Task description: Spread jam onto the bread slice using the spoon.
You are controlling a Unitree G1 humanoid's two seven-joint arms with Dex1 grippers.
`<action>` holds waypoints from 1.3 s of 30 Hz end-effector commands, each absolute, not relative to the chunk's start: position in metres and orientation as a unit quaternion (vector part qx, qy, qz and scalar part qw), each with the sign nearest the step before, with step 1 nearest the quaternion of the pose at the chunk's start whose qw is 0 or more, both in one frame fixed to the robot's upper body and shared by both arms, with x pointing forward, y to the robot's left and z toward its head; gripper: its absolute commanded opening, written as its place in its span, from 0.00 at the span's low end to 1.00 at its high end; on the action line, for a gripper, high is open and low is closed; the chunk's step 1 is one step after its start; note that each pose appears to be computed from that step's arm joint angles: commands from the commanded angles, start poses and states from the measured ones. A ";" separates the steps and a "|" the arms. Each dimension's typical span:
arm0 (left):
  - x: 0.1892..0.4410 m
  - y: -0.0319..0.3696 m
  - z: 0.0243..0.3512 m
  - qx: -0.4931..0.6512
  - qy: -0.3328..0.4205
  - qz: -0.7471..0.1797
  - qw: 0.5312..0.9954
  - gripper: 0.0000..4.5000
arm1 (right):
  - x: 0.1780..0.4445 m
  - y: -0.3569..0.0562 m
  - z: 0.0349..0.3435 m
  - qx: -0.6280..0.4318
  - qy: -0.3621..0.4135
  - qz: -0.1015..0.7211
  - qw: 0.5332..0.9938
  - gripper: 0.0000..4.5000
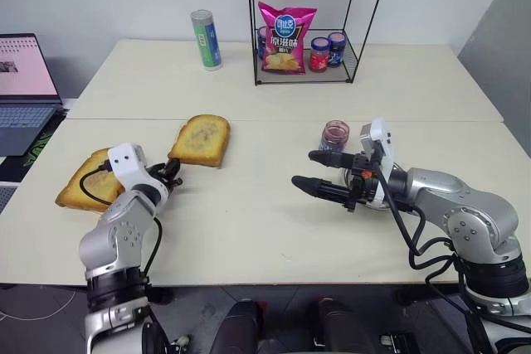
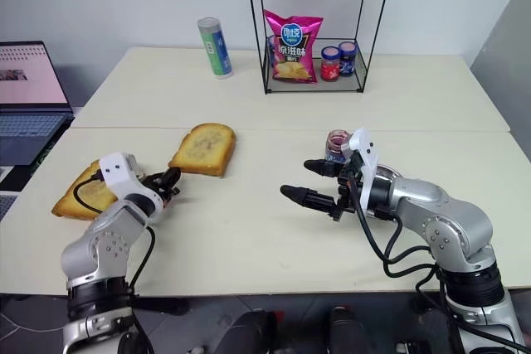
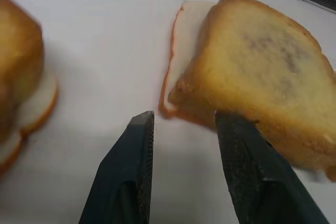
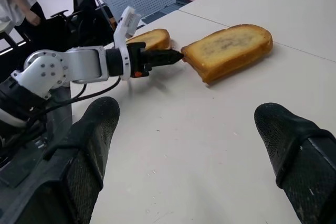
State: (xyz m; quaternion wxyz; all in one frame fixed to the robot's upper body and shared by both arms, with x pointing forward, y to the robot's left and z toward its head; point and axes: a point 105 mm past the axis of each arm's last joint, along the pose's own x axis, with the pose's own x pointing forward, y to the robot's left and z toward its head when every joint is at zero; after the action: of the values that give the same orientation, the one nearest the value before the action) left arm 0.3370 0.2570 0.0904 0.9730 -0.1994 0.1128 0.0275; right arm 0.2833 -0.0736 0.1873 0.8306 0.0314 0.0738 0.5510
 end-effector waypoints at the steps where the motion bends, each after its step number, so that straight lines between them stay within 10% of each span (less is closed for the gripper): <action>1: 0.318 0.225 0.104 -0.239 0.089 -0.034 0.966 0.41 | 0.280 -0.073 0.200 0.029 0.047 0.557 0.829 1.00; 8: 0.332 0.202 0.112 -0.312 0.056 -0.071 0.946 0.41 | 0.281 -0.072 0.200 0.030 0.046 0.557 0.828 1.00; 22: 0.370 0.208 0.102 -0.391 0.048 -0.042 0.918 0.99 | 0.285 -0.075 0.208 0.025 0.035 0.547 0.836 1.00; 31: 0.382 0.206 0.101 -0.421 0.050 -0.042 0.905 0.99 | 0.289 -0.078 0.210 0.021 0.032 0.540 0.841 1.00; 39: 0.380 0.207 0.101 -0.424 0.043 -0.043 0.903 0.67 | 0.288 -0.076 0.206 0.029 0.036 0.540 0.841 1.00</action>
State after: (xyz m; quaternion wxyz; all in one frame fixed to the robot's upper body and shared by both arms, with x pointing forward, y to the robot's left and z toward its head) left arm 0.3781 0.2081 0.0970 0.9051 -0.4205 0.0505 -0.0366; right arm 0.2902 -0.0754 0.1970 0.8406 0.0312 0.0575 0.5376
